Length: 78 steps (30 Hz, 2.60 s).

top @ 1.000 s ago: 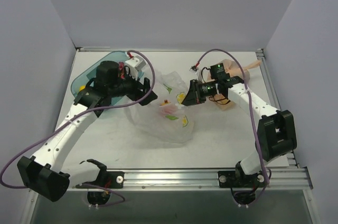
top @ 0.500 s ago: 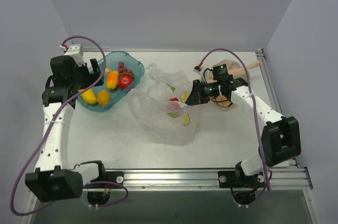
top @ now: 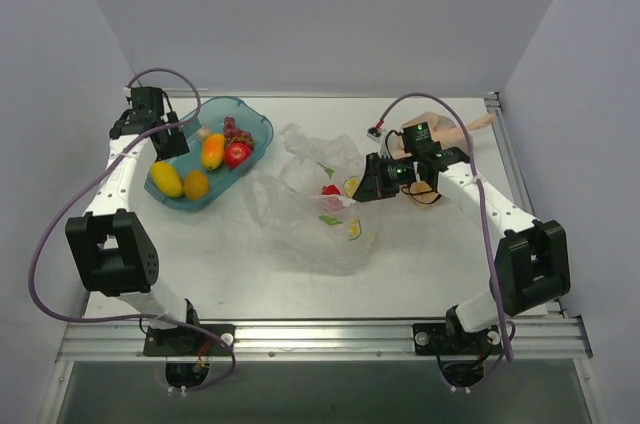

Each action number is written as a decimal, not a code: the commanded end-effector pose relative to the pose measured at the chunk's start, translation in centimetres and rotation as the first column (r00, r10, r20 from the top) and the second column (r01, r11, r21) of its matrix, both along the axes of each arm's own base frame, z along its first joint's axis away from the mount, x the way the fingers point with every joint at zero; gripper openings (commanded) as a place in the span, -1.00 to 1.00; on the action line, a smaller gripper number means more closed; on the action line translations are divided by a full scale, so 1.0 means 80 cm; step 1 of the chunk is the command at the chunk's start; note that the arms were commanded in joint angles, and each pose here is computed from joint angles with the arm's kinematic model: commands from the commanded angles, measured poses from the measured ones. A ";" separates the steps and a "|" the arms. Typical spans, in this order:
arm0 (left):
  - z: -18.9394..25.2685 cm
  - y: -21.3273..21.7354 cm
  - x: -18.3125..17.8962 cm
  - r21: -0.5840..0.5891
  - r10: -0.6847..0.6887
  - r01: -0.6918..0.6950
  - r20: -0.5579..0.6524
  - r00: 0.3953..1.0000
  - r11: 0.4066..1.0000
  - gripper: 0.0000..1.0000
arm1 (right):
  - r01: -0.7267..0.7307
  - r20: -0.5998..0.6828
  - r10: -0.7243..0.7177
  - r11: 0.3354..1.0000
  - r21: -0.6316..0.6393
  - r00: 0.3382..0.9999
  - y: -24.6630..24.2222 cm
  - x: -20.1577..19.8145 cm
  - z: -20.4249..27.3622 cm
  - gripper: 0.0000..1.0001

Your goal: Place the fake fruits into the plastic bag and tie a complex knot

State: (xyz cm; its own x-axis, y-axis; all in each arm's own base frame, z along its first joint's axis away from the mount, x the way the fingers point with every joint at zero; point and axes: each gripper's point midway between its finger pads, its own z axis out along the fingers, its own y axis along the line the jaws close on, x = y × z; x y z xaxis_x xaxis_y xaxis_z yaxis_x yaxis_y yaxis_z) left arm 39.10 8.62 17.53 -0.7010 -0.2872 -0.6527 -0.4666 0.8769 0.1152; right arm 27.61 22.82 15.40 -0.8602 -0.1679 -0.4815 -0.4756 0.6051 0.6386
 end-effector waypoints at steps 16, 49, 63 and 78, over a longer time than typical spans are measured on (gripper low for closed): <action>-0.067 0.029 0.066 0.047 0.154 -0.152 -0.050 0.987 0.987 0.94 | -0.009 0.025 0.009 1.000 0.001 1.000 -0.005 -0.001 0.012 -1.00; -0.094 0.011 0.098 -0.164 0.143 -0.148 -0.044 0.989 0.975 0.31 | 0.000 0.017 0.000 1.000 -0.003 1.000 -0.008 0.005 0.010 -1.00; 0.179 -0.083 0.085 -0.255 -0.132 0.306 0.531 0.837 0.917 0.32 | -0.005 0.002 0.005 1.000 0.014 1.000 -0.003 0.008 0.016 -1.00; 0.205 -0.349 0.013 -0.143 -0.468 0.797 0.743 0.478 0.587 0.29 | -0.028 -0.013 0.029 0.998 0.051 1.000 0.005 0.011 0.021 -1.00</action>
